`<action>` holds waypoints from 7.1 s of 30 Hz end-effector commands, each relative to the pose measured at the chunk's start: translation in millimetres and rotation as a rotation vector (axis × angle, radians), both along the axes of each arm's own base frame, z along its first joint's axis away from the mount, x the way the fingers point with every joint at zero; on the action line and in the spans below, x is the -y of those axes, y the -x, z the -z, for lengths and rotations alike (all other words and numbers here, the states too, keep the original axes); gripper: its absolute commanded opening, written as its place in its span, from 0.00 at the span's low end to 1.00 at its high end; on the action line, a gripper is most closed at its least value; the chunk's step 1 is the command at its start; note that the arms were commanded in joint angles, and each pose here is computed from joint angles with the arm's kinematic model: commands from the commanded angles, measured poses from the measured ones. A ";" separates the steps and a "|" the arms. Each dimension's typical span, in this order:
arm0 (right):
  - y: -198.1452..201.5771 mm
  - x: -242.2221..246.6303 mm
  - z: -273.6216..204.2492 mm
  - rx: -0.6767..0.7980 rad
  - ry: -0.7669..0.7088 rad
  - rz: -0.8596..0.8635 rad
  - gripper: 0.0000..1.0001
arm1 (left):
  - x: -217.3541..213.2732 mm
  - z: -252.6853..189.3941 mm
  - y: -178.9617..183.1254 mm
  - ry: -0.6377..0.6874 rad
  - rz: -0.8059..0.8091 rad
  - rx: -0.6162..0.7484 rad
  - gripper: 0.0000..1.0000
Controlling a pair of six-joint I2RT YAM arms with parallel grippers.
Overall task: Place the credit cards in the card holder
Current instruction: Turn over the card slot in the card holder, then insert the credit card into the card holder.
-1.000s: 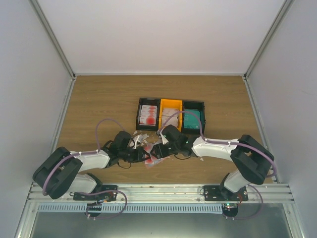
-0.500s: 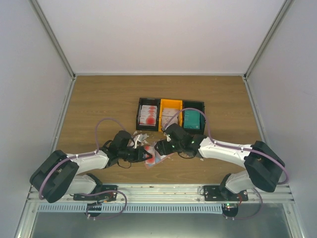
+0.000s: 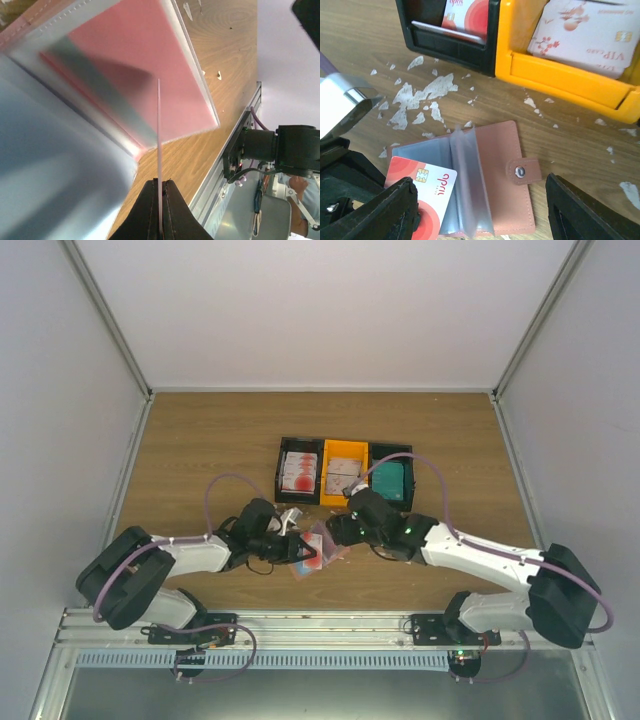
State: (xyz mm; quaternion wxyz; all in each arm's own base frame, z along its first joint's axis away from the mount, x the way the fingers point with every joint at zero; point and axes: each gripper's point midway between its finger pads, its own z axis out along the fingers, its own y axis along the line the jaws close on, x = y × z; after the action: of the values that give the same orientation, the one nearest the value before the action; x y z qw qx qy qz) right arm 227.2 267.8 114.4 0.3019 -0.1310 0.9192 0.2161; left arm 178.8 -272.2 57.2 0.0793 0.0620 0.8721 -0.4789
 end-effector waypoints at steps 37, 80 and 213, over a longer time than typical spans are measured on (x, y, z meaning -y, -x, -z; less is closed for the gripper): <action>22.5 17.4 110.6 -0.284 0.225 -0.084 0.25 | -33.1 -13.0 -25.5 -0.132 -0.189 0.187 0.00; 52.8 -13.3 85.7 -0.307 0.154 -0.088 0.41 | -41.3 2.3 -8.5 -0.093 -0.164 0.116 0.00; 40.2 -37.4 102.5 -0.200 0.133 -0.234 0.45 | -62.0 39.6 2.2 -0.331 -0.250 -0.080 0.59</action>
State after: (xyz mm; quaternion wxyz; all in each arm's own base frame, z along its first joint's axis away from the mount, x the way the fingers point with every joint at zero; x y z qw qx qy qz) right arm 179.8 311.5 25.2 0.1629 -0.2128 0.9287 0.2565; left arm 183.3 -219.9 33.5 0.1052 -0.0534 0.9286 -0.3519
